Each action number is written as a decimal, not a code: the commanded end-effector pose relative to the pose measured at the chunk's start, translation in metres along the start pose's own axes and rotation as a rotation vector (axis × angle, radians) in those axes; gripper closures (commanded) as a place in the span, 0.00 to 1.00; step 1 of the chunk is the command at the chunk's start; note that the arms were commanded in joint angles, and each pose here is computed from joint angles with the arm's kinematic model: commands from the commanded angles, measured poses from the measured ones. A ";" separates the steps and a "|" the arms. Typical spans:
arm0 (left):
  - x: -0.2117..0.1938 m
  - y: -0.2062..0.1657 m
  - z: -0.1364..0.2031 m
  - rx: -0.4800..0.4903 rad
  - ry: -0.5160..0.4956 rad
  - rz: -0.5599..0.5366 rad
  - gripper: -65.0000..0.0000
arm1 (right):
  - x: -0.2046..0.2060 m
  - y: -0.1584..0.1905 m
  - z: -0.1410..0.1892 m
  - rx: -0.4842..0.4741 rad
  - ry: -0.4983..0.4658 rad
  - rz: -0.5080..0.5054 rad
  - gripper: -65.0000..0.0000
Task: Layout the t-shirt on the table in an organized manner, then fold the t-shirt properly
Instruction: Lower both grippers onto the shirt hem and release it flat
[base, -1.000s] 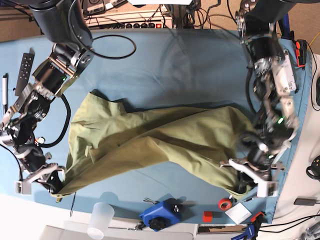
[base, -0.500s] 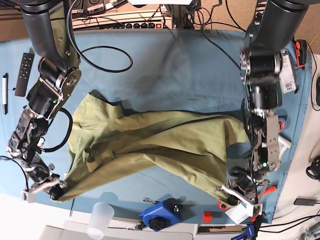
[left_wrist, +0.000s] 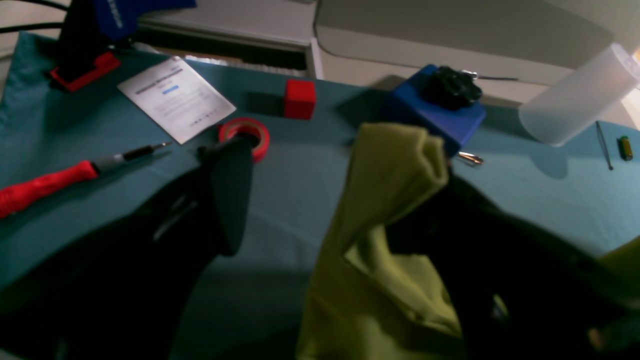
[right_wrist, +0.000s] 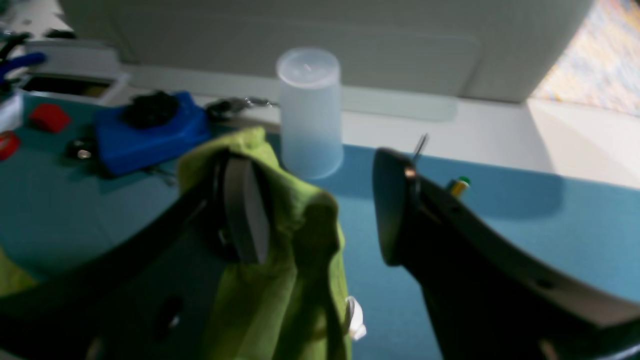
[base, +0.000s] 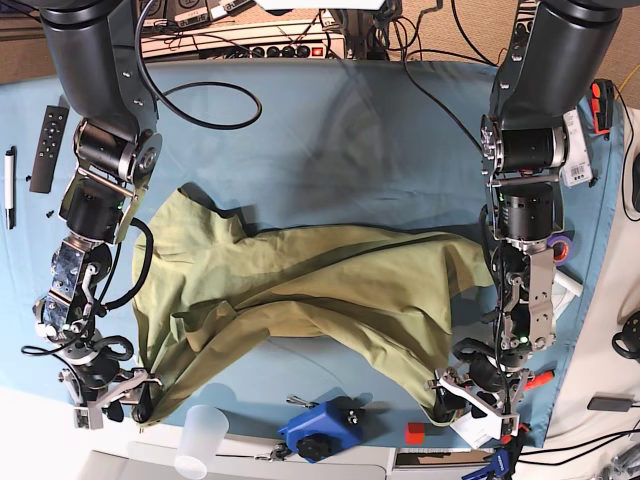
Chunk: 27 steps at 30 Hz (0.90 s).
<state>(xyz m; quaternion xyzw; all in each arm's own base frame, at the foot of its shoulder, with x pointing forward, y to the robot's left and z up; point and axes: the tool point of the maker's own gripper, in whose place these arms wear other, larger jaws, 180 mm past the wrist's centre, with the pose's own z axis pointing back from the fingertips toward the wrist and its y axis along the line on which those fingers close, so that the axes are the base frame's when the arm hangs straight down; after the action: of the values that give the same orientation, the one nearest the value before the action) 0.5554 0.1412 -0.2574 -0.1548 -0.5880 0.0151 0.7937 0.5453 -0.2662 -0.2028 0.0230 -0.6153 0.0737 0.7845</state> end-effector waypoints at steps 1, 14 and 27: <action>0.037 -0.004 -0.001 -0.013 -0.083 -0.014 0.38 | 0.037 -0.011 0.003 -0.022 -0.092 0.002 0.51; 0.005 0.007 0.000 0.050 0.077 0.014 0.44 | 0.008 -0.014 0.003 -0.040 0.087 -0.045 0.51; -0.015 -0.001 0.010 -0.008 0.253 -0.017 0.52 | -0.010 -0.001 0.009 0.048 0.171 -0.107 0.51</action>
<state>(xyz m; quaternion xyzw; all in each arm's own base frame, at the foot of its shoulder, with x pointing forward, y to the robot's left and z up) 0.5252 0.1348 -0.3027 -0.1546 -0.4435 -0.0113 0.8828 0.5246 -0.2614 -0.2443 0.0754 -0.5051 0.0472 0.8585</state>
